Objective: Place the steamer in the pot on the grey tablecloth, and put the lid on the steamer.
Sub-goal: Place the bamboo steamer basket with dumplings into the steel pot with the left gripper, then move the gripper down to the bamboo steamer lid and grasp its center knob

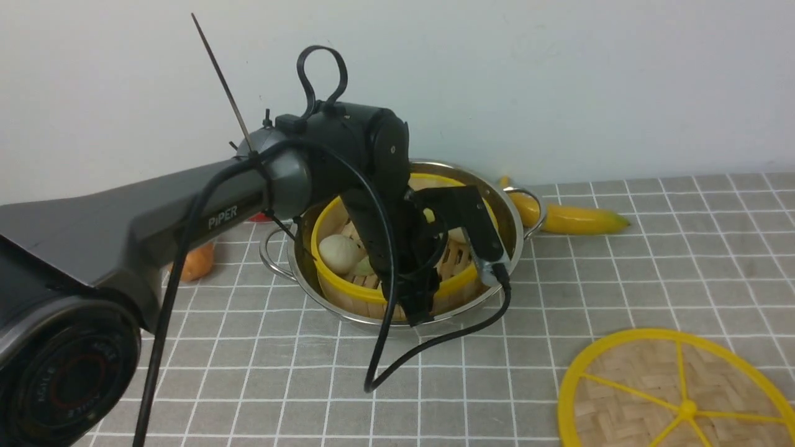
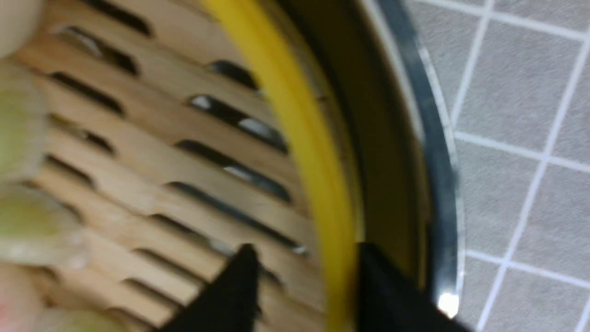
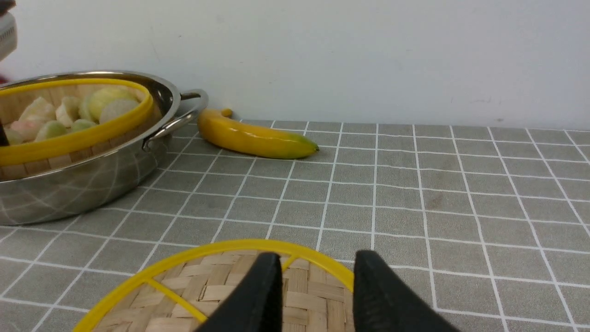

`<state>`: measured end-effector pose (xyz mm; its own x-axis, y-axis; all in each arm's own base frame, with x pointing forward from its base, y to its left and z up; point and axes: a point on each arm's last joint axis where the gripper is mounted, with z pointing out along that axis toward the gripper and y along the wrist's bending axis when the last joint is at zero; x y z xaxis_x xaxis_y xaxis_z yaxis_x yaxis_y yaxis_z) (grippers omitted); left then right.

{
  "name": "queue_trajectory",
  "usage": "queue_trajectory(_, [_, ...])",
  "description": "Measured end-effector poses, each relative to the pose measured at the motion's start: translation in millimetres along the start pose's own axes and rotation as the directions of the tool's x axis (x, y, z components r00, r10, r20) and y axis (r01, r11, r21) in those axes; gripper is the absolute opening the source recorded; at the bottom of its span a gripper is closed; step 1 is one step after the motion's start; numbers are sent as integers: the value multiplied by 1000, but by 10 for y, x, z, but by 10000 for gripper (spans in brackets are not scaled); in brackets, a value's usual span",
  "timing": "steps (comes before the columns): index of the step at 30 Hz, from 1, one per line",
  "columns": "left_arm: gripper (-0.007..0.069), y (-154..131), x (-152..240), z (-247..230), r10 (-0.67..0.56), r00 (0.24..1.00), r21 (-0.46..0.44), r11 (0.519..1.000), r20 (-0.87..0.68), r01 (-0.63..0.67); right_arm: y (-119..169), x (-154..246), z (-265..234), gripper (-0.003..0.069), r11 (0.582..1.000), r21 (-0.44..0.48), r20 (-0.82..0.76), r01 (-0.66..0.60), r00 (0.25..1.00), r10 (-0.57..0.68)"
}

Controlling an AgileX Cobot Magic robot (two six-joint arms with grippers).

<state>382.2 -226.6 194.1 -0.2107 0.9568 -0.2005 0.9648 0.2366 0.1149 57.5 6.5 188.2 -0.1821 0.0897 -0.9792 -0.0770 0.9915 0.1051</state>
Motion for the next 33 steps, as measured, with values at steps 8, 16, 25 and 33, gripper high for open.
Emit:
queue_trajectory(8, [563, 73, -90, -535, -75, 997, -50, 996, 21, 76, 0, 0, 0, 243, 1000, 0, 0, 0, 1000, 0])
queue_trajectory(16, [505, 61, -189, -1746, -202, 943, -199, 946, 264, 258, 0, 0, 0, 243, 1000, 0, 0, 0, 1000, 0])
queue_trajectory(25, [261, -183, -57, -2754, -446, 709, -127, 793, 546, 596, 0, 0, 0, 243, 1000, 0, 0, 0, 1000, 0])
queue_trajectory(33, [129, -157, -39, -2831, -422, 693, -168, 772, 585, 612, 0, 0, 0, 243, 1000, 0, 0, 0, 1000, 0])
